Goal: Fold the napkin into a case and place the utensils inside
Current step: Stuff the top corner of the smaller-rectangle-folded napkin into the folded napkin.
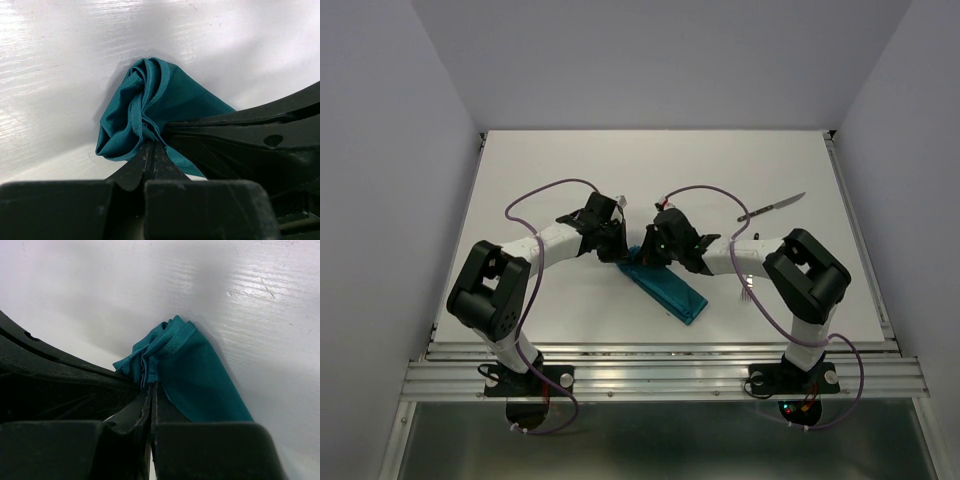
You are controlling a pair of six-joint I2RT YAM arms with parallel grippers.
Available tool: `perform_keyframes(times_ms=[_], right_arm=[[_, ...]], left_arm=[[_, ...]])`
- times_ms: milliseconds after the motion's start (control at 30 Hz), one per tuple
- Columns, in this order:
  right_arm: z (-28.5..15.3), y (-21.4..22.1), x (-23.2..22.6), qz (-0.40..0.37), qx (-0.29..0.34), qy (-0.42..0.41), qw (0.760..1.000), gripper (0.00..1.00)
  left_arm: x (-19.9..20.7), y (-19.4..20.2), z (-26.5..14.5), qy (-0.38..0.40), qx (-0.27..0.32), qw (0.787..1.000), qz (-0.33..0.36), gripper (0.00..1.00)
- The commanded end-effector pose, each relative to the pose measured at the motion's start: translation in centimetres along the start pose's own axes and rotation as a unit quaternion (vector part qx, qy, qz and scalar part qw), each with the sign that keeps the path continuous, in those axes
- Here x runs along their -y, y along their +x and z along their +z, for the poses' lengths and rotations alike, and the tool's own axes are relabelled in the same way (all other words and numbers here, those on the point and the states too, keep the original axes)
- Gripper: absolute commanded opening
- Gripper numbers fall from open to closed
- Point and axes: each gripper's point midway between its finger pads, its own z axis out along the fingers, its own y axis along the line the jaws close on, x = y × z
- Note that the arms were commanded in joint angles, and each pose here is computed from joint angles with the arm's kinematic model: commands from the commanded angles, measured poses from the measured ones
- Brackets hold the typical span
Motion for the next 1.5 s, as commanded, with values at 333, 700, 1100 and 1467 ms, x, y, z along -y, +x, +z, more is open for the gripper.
perform_keyframes(times_ms=[333, 700, 1100, 1467], right_arm=[[0.4, -0.6, -4.0, 0.022, 0.003, -0.095, 0.995, 0.01], [1.3, 1.3, -4.3, 0.054, -0.028, -0.133, 0.989, 0.01], [3.2, 3.5, -1.3, 0.077, -0.056, -0.081, 0.992, 0.01], [3.1, 2.9, 2.3, 0.069, -0.028, 0.022, 0.997, 0.01]], left_arm=[[1.6, -1.2, -0.5, 0.023, 0.012, 0.999, 0.023, 0.00], [1.6, -1.4, -0.3, 0.023, 0.010, 0.999, 0.025, 0.00], [2.4, -1.7, -0.7, 0.039, 0.011, 0.999, 0.031, 0.00], [3.1, -1.3, -0.6, 0.086, 0.005, 0.996, 0.016, 0.00]])
